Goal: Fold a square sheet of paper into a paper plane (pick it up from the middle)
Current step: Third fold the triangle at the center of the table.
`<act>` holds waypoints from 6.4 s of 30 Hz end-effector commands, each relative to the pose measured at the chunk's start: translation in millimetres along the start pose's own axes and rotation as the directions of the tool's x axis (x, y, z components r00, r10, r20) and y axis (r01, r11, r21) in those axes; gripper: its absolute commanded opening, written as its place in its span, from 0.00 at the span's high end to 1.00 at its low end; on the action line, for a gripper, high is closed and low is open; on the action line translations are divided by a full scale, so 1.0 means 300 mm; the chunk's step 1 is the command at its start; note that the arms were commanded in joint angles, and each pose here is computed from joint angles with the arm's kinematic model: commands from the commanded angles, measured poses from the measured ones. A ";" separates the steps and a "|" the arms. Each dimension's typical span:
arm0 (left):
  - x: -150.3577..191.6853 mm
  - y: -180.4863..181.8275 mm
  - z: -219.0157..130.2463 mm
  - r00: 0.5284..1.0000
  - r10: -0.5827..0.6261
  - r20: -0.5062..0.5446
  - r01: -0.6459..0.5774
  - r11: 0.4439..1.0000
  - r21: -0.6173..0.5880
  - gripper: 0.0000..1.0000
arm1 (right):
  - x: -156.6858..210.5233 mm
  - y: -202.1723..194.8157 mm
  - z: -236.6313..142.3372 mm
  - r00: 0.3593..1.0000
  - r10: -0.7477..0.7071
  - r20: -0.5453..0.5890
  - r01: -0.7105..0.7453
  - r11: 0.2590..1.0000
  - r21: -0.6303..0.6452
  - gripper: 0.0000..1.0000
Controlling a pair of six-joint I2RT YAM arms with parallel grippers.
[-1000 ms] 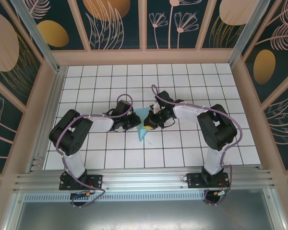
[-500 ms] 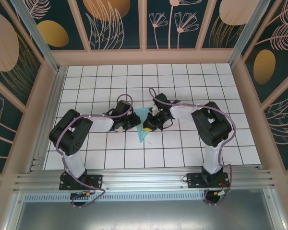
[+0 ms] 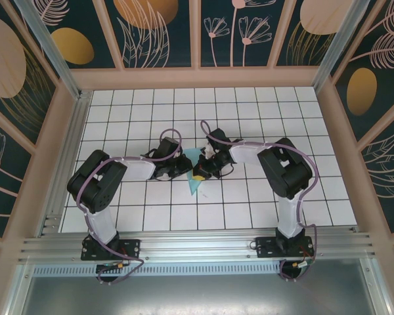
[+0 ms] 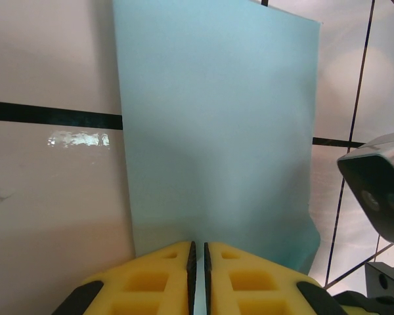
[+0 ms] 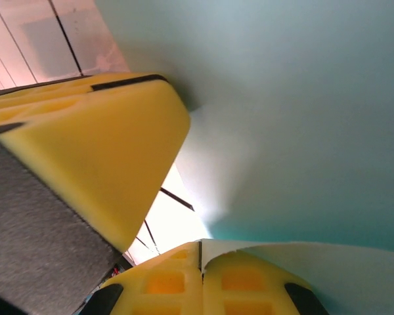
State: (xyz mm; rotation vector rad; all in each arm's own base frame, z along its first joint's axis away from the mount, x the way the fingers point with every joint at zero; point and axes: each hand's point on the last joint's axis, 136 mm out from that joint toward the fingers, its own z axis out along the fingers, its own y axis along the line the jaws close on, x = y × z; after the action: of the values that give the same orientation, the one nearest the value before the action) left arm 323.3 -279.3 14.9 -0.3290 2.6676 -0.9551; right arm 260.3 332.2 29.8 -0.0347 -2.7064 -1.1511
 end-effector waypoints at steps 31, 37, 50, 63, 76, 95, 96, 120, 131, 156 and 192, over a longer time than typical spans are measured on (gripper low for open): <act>0.041 0.056 0.007 0.999 -0.030 -0.034 0.029 0.999 -0.035 0.84 | -0.038 0.029 0.031 1.000 -0.009 0.018 0.010 0.999 -0.051 1.00; 0.045 0.064 0.009 0.999 -0.040 -0.034 0.038 0.998 -0.041 0.86 | -0.038 0.027 0.038 1.000 -0.008 0.014 0.009 0.998 -0.063 1.00; -0.028 -0.024 -0.059 0.993 -0.102 0.061 0.101 0.994 0.030 0.91 | -0.034 -0.055 0.032 0.999 0.029 0.031 -0.030 0.999 0.032 1.00; -0.064 0.028 -0.012 0.995 -0.074 0.060 0.078 0.995 -0.066 0.88 | -0.031 -0.045 0.025 0.999 0.012 0.031 -0.013 1.000 0.022 1.00; -0.024 0.094 0.016 0.996 -0.087 0.022 0.089 0.990 -0.112 0.92 | -0.046 -0.008 0.014 0.999 -0.011 0.052 0.012 1.000 -0.016 1.00; -0.020 0.080 0.024 0.997 -0.080 0.011 0.080 0.993 -0.092 0.91 | -0.006 -0.029 -0.004 0.999 -0.042 0.016 0.041 0.998 0.038 0.99; -0.019 0.079 0.024 0.997 -0.079 0.010 0.080 0.993 -0.091 0.91 | -0.004 -0.031 -0.005 0.999 -0.042 0.015 0.042 0.998 0.039 0.99; -0.010 0.073 0.025 0.997 -0.077 -0.003 0.076 0.994 -0.074 0.91 | -0.009 -0.014 0.034 0.999 -0.039 -0.011 0.038 0.999 -0.037 0.97; -0.012 0.069 0.019 0.997 -0.078 0.001 0.077 0.994 -0.071 0.91 | -0.010 -0.064 0.041 1.000 -0.018 -0.004 0.018 0.999 0.028 0.93; -0.057 -0.035 -0.125 0.995 -0.028 0.092 0.027 1.000 0.007 0.85 | -0.018 -0.064 0.033 1.000 -0.015 0.023 0.014 0.999 0.037 0.67; 0.085 0.013 -0.031 0.996 0.030 -0.084 -0.022 0.995 0.096 0.86 | -0.006 -0.082 0.041 1.000 -0.015 0.007 0.015 1.000 0.017 0.92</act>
State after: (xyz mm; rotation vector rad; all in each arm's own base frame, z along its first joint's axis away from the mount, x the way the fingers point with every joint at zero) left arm 293.1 -272.1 15.4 -0.2882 2.6876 -1.0915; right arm 265.4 332.8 18.5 0.0128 -2.7376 -1.1977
